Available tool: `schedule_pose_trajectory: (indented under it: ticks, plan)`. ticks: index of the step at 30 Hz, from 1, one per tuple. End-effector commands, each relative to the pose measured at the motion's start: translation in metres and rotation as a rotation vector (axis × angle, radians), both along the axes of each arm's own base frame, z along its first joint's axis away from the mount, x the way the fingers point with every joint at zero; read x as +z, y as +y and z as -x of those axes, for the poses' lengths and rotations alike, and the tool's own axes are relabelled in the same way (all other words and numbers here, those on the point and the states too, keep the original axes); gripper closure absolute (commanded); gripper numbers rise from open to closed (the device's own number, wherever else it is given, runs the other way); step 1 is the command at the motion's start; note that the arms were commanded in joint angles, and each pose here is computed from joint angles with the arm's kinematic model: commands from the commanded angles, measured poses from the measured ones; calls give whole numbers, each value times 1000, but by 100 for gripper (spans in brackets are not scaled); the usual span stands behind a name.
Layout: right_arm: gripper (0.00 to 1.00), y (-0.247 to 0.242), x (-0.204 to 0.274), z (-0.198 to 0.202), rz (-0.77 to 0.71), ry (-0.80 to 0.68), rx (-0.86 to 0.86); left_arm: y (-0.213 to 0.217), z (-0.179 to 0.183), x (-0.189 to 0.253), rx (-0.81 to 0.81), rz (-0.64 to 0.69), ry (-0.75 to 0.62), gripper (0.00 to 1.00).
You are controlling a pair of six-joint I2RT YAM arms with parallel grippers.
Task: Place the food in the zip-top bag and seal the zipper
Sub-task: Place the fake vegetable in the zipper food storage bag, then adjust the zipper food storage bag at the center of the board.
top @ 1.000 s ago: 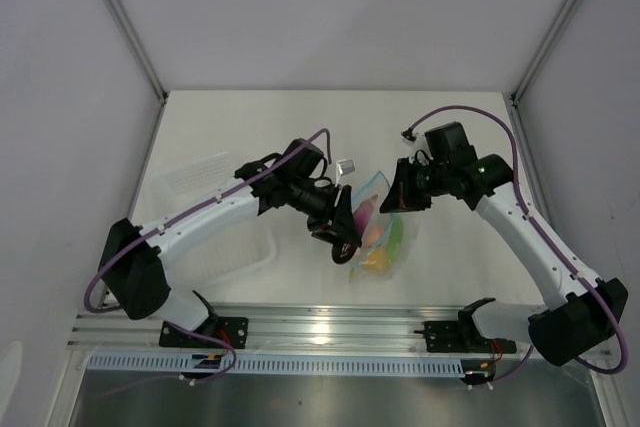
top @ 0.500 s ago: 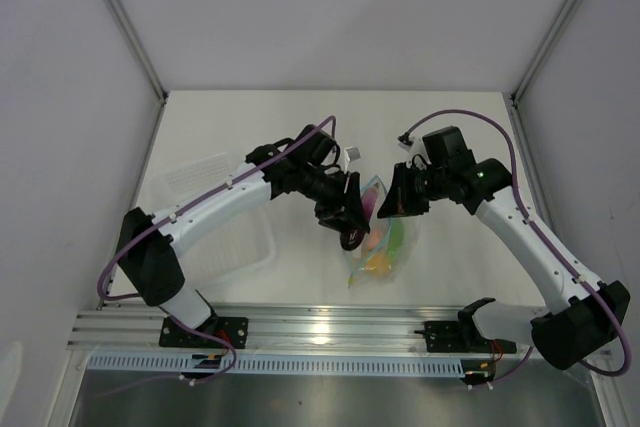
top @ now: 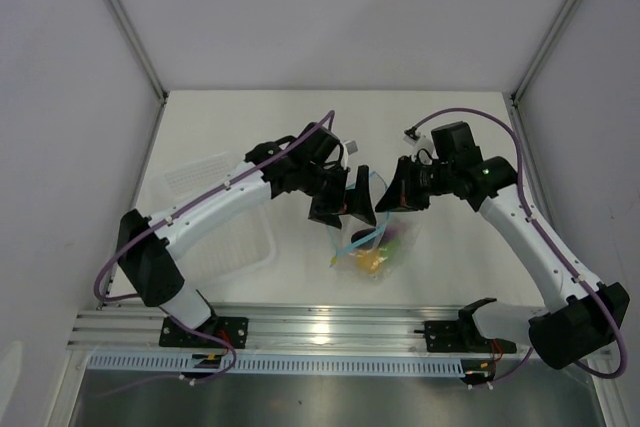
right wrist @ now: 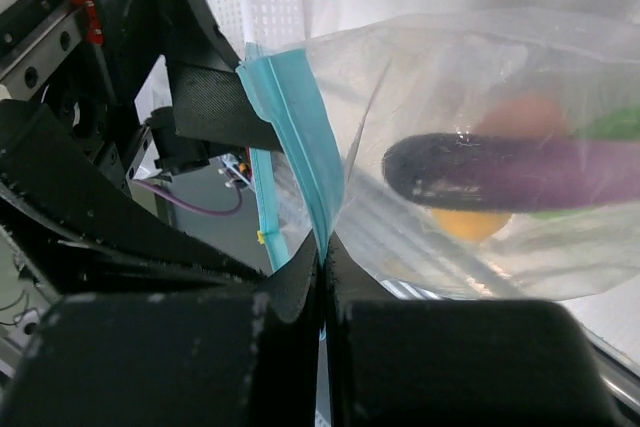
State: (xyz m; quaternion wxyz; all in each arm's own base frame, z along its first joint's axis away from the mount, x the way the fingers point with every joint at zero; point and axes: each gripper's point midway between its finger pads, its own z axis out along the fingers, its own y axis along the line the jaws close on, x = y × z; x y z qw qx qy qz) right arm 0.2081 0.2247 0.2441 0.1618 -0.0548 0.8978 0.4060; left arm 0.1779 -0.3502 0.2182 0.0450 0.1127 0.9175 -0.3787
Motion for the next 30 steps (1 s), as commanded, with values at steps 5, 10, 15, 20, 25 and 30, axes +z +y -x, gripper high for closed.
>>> schedule_pose_trajectory:
  ticks: [5, 10, 15, 20, 25, 30]
  plan:
    - [100, -1, 25, -6, -69, -35, 3, 43, -18, 53, 114, 9, -366, 1]
    - [100, -5, 21, -7, -55, -37, 22, 78, -24, 59, 209, -62, -476, 1]
    - [100, -2, 21, -2, -73, -32, 73, 64, -33, 46, 144, -93, -439, 1]
    - [100, -1, 23, 0, -72, -33, 100, 26, -32, 52, 39, 39, -398, 0]
    - [100, 5, 20, 3, -65, -21, 139, 9, -38, 50, 3, 47, -350, 1]
    - [100, 15, 17, 8, -31, -35, 196, 6, -45, 28, 5, -47, -270, 3]
